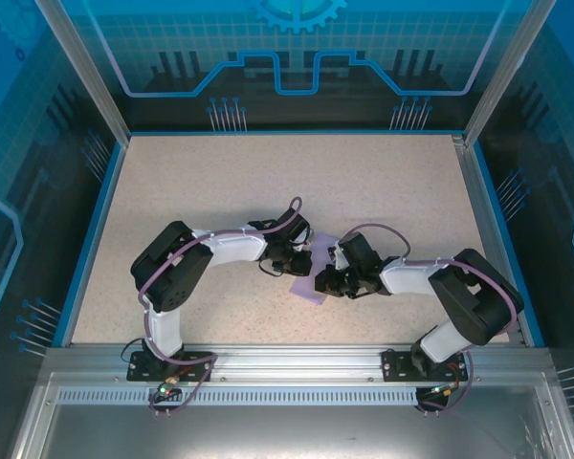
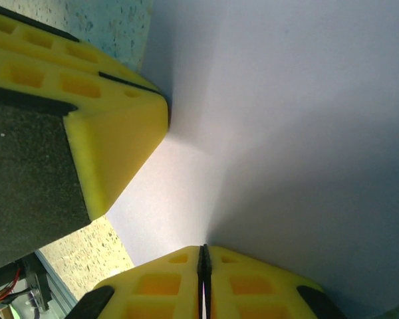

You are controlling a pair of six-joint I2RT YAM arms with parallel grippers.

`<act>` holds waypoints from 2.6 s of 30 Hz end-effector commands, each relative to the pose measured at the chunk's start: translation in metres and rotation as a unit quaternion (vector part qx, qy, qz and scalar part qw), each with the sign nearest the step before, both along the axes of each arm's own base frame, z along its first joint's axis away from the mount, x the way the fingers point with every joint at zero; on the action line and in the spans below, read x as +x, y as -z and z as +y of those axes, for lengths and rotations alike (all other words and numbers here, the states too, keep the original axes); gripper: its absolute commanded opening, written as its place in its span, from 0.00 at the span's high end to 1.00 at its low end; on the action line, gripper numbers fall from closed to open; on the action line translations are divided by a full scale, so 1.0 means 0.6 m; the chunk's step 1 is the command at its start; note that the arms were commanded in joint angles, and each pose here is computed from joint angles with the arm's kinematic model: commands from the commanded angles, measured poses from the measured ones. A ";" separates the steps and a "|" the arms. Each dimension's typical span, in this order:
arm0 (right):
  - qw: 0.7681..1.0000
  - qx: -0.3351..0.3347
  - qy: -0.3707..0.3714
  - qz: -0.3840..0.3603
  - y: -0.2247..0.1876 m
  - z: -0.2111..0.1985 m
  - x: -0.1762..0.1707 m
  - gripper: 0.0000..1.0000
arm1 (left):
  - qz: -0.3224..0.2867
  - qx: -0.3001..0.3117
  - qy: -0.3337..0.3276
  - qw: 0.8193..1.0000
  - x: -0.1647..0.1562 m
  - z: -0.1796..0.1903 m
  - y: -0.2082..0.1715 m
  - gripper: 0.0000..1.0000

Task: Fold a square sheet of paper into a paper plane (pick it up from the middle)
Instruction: Fold the square sheet of paper in half at the center of the table.

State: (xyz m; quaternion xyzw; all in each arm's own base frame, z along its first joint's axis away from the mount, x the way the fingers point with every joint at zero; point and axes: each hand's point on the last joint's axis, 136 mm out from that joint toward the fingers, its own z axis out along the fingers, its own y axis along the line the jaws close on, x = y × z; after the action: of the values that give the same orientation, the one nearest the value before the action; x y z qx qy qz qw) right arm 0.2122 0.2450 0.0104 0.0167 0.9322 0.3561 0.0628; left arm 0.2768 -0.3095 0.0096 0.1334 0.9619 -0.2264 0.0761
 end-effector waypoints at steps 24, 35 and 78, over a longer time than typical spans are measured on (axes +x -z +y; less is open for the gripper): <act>0.999 0.014 -0.029 -0.032 -0.043 0.029 -0.024 0.88 | 0.084 0.120 0.006 0.989 -0.071 0.079 0.087 0.87; 0.997 -0.045 -0.057 0.029 0.025 -0.008 -0.087 0.88 | 0.084 0.124 0.007 0.989 -0.072 0.081 0.090 0.87; 0.996 -0.032 0.064 -0.051 -0.015 -0.042 0.149 0.87 | 0.079 0.126 0.011 0.989 -0.073 0.084 0.081 0.87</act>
State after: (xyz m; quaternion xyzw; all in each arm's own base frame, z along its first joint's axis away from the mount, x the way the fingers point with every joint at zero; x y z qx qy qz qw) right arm 0.2852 0.2231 0.0177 0.0630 0.9370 0.3262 0.1078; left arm 0.2762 -0.3100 0.0096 0.1353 0.9629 -0.2226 0.0710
